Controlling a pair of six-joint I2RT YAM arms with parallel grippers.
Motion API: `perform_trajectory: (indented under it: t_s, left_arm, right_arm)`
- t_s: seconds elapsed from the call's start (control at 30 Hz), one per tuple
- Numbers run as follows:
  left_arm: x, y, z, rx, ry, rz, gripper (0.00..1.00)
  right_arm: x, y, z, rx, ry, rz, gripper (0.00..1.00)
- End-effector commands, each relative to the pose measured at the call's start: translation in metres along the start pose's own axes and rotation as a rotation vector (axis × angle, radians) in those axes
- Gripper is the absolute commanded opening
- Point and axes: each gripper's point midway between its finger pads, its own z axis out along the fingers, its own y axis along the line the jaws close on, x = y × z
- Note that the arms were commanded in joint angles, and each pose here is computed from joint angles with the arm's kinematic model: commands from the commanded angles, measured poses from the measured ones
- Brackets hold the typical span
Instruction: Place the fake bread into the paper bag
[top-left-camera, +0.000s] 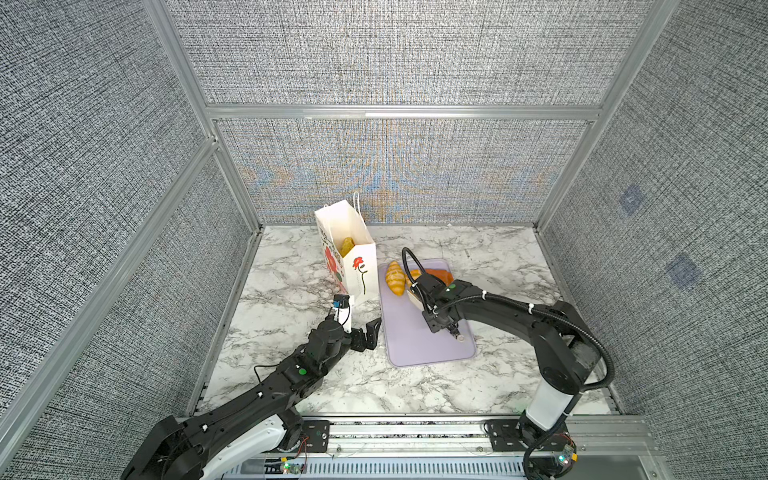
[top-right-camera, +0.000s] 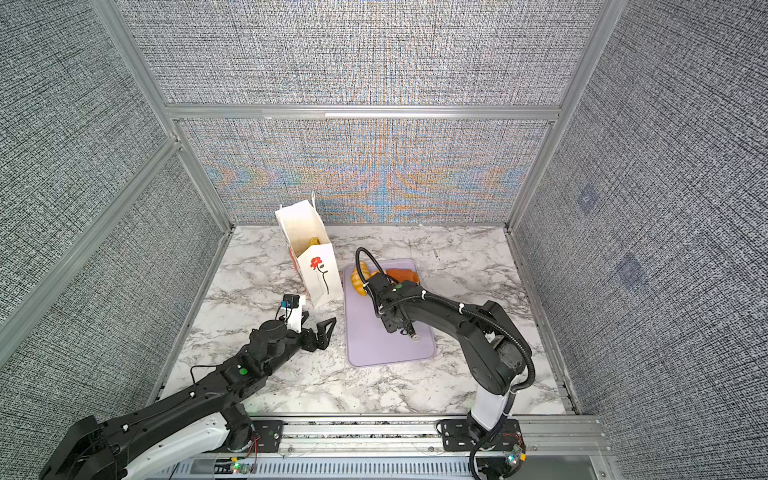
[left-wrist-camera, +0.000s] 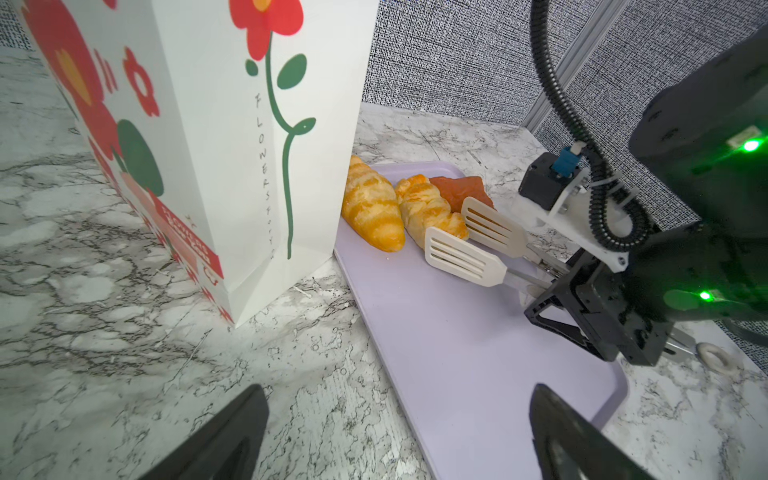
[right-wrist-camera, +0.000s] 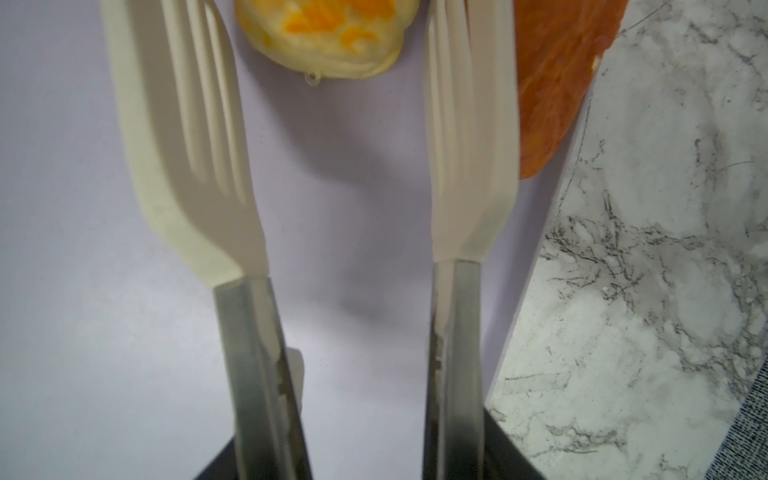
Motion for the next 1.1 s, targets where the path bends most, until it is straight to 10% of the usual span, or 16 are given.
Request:
perform_trajectory:
  t_s: [0.0,1.07]
  left_arm:
    - [-0.005,-0.002,0.0,0.004,-0.012,0.012,0.99]
    - [-0.013,-0.007,0.001,0.005,-0.017,0.031,0.99]
  right_arm:
    - [-0.005,-0.002,0.0,0.015,-0.006,0.021,0.55]
    - [0.001,-0.009,-0.013,-0.023,0.008,0.0,0.31]
